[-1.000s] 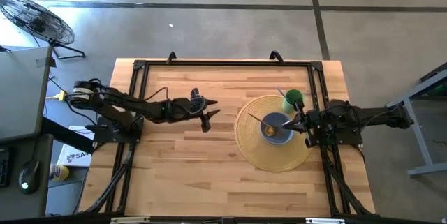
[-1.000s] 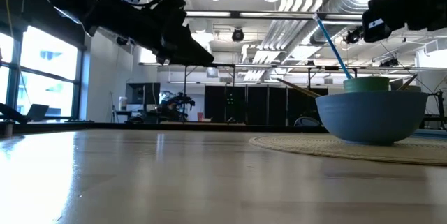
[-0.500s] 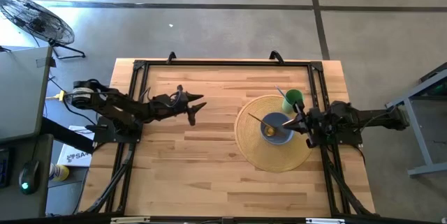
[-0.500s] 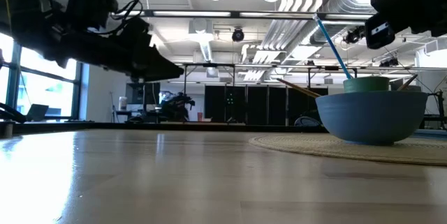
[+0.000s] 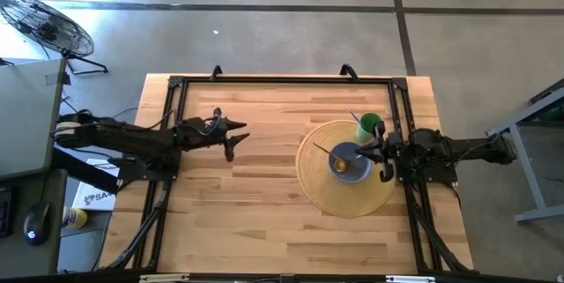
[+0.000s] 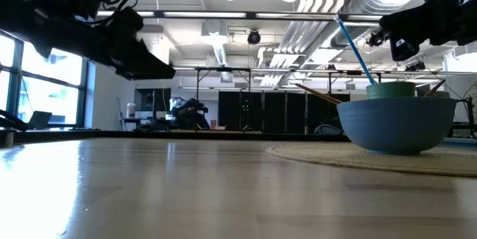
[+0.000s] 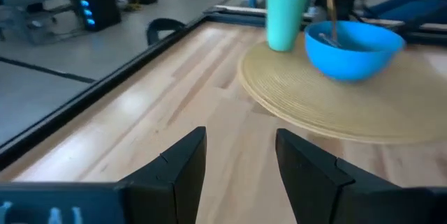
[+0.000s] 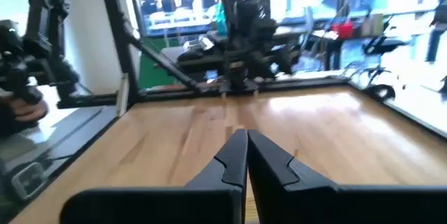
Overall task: Pick & Place Utensil
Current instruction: Return to Home Position
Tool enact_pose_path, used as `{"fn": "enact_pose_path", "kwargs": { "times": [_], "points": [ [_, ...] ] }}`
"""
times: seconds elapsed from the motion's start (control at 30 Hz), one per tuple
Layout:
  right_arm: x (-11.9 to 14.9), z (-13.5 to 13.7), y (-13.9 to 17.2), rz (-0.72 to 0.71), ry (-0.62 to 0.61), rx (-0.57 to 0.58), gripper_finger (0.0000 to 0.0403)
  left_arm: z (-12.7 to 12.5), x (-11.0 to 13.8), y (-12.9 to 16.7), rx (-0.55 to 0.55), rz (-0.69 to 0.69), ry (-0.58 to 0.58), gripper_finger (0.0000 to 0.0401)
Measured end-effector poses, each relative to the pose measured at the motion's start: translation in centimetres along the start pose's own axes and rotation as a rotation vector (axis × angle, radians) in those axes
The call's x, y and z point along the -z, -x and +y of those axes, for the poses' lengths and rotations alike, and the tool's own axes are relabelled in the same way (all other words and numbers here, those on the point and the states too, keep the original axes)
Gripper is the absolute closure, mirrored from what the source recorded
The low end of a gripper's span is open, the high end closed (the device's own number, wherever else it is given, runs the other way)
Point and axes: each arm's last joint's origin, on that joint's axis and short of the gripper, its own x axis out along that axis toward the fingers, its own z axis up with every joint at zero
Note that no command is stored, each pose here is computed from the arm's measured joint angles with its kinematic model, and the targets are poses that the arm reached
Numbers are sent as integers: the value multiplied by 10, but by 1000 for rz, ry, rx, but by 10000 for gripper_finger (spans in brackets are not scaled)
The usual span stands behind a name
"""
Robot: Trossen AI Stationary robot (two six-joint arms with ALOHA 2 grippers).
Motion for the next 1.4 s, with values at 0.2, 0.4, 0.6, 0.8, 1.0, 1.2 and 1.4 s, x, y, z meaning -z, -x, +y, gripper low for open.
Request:
{"fn": "enact_pose_path", "kwargs": {
  "times": [0.2,0.4,0.6,0.8,1.0,1.2,1.4],
  "points": [
    [-4,-1,2,-50,37,55,399,0,-9,18,99,4,93,232],
    [5,-2,4,-112,63,35,394,5,-20,48,106,-41,51,232],
    [6,-2,3,-101,-19,27,398,4,-8,71,310,-160,48,232],
    [6,-2,3,-98,14,30,398,5,14,78,353,-161,-9,249],
    [6,-2,3,-98,16,31,402,9,12,81,235,-198,33,337],
    [6,-2,3,-97,16,31,398,15,14,84,31,-205,82,388],
    [6,-2,3,-97,16,31,396,16,15,90,54,-215,124,386]
  ]
}}
